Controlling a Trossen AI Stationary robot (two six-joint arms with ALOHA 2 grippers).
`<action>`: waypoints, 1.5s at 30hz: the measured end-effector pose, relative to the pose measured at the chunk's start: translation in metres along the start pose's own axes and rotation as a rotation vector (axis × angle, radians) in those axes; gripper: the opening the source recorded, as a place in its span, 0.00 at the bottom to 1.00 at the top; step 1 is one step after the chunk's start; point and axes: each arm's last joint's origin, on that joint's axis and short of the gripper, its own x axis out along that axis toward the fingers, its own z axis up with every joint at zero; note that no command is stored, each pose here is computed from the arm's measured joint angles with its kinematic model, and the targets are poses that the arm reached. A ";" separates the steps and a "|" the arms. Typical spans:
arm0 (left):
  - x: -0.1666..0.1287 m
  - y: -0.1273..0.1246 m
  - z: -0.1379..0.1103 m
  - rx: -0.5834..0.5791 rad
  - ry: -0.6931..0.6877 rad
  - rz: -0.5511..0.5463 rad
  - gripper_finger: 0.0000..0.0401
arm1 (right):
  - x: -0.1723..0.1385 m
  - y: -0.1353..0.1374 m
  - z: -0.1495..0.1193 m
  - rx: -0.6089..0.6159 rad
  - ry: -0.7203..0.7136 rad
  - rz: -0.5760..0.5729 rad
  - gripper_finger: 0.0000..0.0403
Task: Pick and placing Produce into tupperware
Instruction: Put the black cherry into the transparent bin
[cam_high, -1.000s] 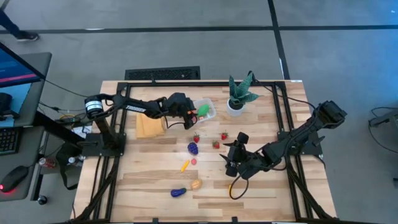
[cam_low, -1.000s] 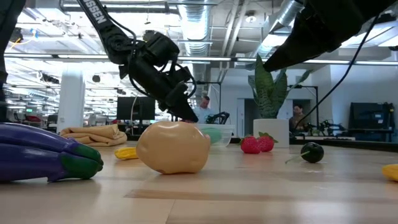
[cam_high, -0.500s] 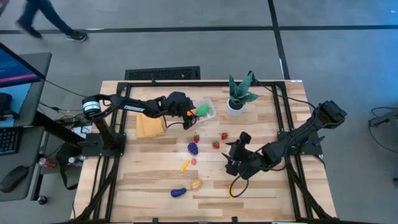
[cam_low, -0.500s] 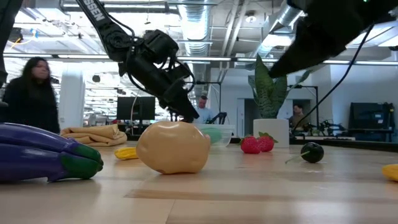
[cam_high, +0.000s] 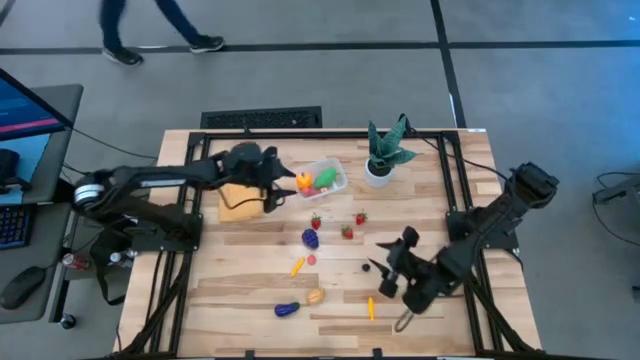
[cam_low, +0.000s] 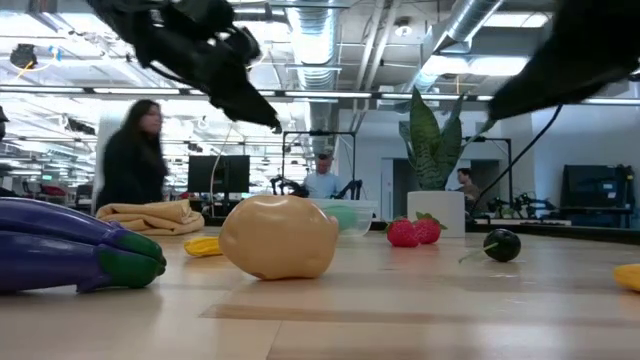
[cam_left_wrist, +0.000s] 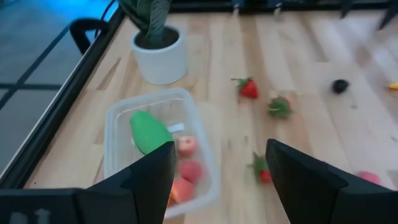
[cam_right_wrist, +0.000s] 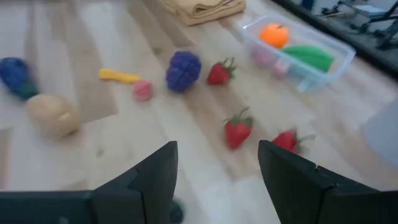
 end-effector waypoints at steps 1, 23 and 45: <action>-0.006 -0.003 -0.003 0.004 -0.013 -0.005 0.61 | -0.004 0.001 -0.006 0.020 -0.009 0.011 0.54; -0.103 -0.078 -0.057 0.028 -0.373 -0.308 0.61 | -0.003 -0.015 -0.075 0.076 -0.068 0.194 0.54; -0.118 -0.106 -0.065 0.053 -0.430 -0.413 0.61 | 0.023 -0.023 -0.066 0.028 -0.006 0.322 0.54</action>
